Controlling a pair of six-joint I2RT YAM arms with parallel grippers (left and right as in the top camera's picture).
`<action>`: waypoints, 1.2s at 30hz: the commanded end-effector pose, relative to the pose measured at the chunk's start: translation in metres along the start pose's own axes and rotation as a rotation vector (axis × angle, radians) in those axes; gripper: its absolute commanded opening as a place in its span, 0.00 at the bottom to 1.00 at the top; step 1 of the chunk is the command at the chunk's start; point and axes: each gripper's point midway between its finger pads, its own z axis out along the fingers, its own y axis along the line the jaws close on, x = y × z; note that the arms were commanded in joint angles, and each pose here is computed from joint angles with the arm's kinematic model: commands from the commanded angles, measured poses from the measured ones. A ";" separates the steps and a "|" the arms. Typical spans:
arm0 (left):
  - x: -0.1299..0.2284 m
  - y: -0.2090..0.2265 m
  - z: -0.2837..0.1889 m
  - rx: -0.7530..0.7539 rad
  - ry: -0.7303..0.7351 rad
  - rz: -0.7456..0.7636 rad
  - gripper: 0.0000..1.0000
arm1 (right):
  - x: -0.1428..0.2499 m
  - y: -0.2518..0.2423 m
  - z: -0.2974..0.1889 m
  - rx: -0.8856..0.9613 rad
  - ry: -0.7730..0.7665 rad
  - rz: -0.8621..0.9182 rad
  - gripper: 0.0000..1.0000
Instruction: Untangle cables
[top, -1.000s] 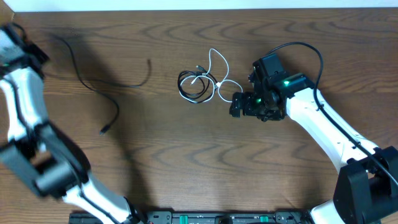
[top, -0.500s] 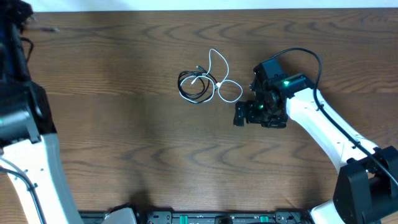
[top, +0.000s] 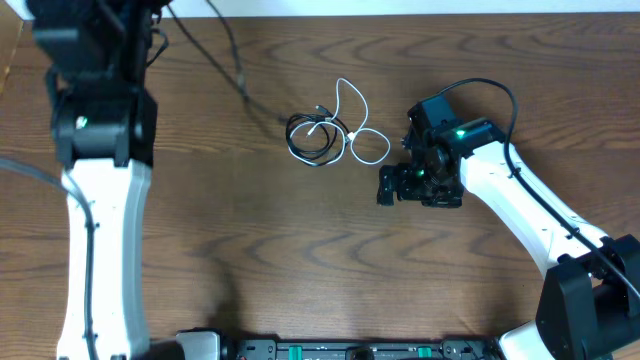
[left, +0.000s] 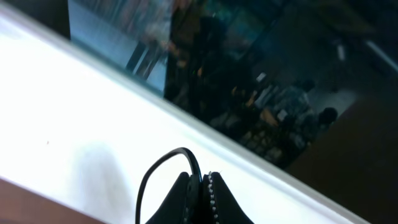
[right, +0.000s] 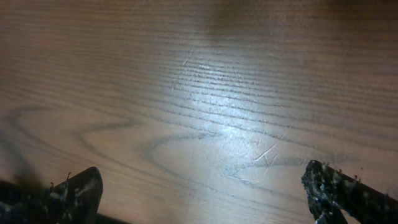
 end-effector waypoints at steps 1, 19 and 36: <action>-0.016 -0.010 0.013 0.020 -0.042 -0.031 0.07 | 0.002 -0.001 0.002 0.010 0.007 -0.025 0.99; 0.076 -0.029 0.098 0.137 0.040 -0.306 0.07 | 0.004 -0.003 0.006 0.012 0.012 -0.054 0.99; 0.267 0.134 0.097 -0.300 0.649 0.417 0.65 | 0.012 -0.012 0.022 0.022 0.029 -0.063 0.99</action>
